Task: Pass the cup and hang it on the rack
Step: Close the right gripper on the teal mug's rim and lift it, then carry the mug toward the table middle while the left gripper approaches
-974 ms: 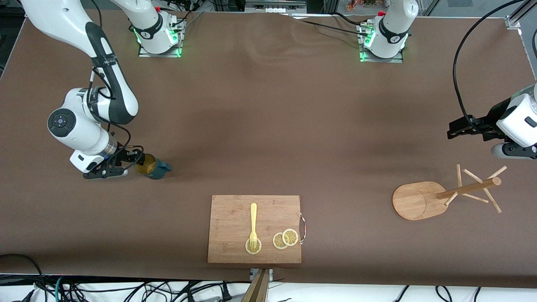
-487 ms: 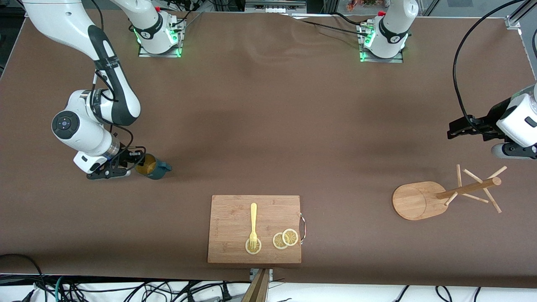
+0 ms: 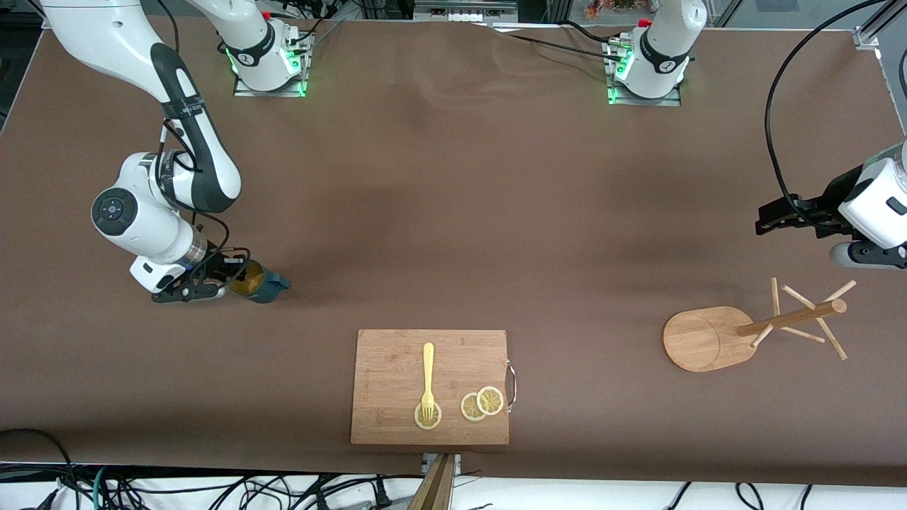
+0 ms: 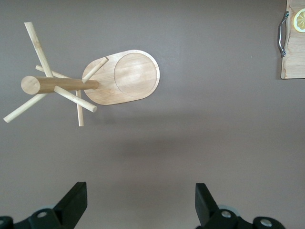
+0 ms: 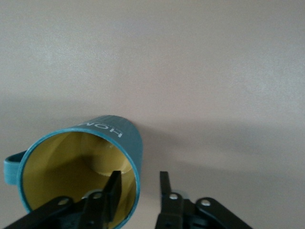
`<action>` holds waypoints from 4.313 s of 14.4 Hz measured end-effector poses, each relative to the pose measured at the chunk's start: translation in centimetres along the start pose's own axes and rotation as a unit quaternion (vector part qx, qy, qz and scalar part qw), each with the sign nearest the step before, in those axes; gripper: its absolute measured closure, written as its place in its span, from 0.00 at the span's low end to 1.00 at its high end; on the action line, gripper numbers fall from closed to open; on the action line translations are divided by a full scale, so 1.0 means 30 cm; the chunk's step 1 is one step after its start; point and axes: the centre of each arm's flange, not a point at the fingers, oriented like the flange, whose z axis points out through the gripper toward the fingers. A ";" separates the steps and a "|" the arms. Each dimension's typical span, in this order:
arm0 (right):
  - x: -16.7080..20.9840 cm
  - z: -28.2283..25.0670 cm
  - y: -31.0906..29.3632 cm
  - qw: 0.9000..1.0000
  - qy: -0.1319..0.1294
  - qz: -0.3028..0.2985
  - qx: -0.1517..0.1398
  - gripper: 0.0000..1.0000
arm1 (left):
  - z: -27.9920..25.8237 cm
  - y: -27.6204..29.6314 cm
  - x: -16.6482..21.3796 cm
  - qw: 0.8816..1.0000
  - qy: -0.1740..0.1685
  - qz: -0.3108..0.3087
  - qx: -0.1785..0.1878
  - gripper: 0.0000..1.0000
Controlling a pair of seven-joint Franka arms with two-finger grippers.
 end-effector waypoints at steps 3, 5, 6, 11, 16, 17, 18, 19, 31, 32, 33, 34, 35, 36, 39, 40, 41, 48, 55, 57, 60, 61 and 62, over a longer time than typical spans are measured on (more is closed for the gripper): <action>0.000 0.001 0.000 1.000 0.000 0.000 0.000 0.78 | 0.000 0.000 0.000 1.000 0.000 0.000 0.000 0.00; 0.001 -0.003 -0.001 1.000 0.000 0.002 0.001 0.95 | 0.000 -0.002 0.000 1.000 0.000 -0.001 0.000 0.00; 0.001 -0.003 -0.002 1.000 0.000 0.002 0.002 0.96 | 0.001 -0.006 0.000 1.000 0.000 -0.002 0.000 0.00; 0.032 -0.037 -0.105 1.000 0.001 0.007 0.013 0.96 | 0.019 -0.044 0.008 1.000 -0.005 -0.011 -0.001 0.00; 0.101 -0.223 -0.424 0.996 -0.043 0.068 0.037 0.96 | 0.017 -0.040 0.009 1.000 -0.004 -0.009 -0.001 0.00; 0.107 -0.267 -0.507 0.995 -0.049 0.082 0.037 0.96 | 0.016 -0.040 0.009 1.000 -0.004 -0.009 -0.001 0.00; 0.106 -0.303 -0.598 0.994 -0.051 0.095 0.036 0.96 | 0.014 -0.039 0.009 1.000 -0.003 -0.009 -0.001 0.00; 0.095 -0.329 -0.695 0.993 -0.051 0.104 0.035 0.96 | 0.013 -0.039 0.009 1.000 -0.003 -0.009 -0.001 0.00; -0.212 -0.266 -1.697 0.985 -0.055 0.161 0.030 0.96 | 0.059 -0.077 0.014 1.000 -0.021 -0.018 -0.003 0.00; -0.248 -0.247 -1.781 0.985 -0.054 0.160 0.031 0.96 | 0.070 -0.075 0.014 1.000 -0.024 -0.017 -0.003 0.00; -0.274 -0.227 -1.842 0.986 -0.052 0.156 0.031 0.96 | 0.081 -0.069 0.015 0.999 -0.028 -0.015 -0.004 0.00; -0.292 -0.202 -1.884 0.987 -0.050 0.151 0.029 0.96 | 0.091 -0.057 0.015 0.999 -0.031 -0.012 -0.004 0.00; -0.309 -0.174 -1.913 0.988 -0.050 0.144 0.025 0.96 | 0.103 -0.045 0.016 0.999 -0.035 -0.008 -0.005 0.00; -0.327 -0.142 -1.936 0.989 -0.048 0.139 0.018 0.96 | 0.116 -0.036 0.017 0.999 -0.038 0.002 -0.005 0.00; -0.389 -0.054 -1.990 0.991 -0.041 0.130 -0.006 0.96 | 0.152 -0.030 0.021 0.997 -0.048 0.067 -0.011 0.00; -0.402 -0.038 -2.001 0.991 -0.041 0.128 -0.010 0.96 | 0.163 -0.028 0.024 0.994 -0.050 0.092 -0.017 0.00; -0.407 -0.031 -2.005 0.991 -0.041 0.127 -0.011 0.96 | 0.176 -0.025 0.028 0.991 -0.052 0.119 -0.023 0.00; -0.370 -0.037 -2.016 0.989 -0.017 0.144 0.018 0.96 | 0.285 0.000 0.037 0.940 -0.059 0.326 -0.079 0.00; -0.366 0.006 -2.019 0.989 -0.016 0.148 0.019 0.93 | 0.431 0.028 0.021 0.867 -0.041 0.477 -0.137 0.00; -0.362 0.004 -2.016 0.988 -0.015 0.151 0.020 0.86 | 0.478 0.037 0.018 0.838 -0.024 0.523 -0.151 0.00; -0.342 -0.023 -2.017 0.988 -0.009 0.154 0.025 0.59 | 0.574 0.056 0.000 0.797 -0.014 0.580 -0.167 0.00; -0.336 -0.038 -2.019 0.988 -0.009 0.155 0.025 0.49 | 0.604 0.065 -0.008 0.785 -0.012 0.595 -0.171 0.00; -0.331 -0.058 -2.021 0.988 -0.009 0.155 0.023 0.38 | 0.629 0.078 -0.015 0.776 -0.009 0.605 -0.176 0.00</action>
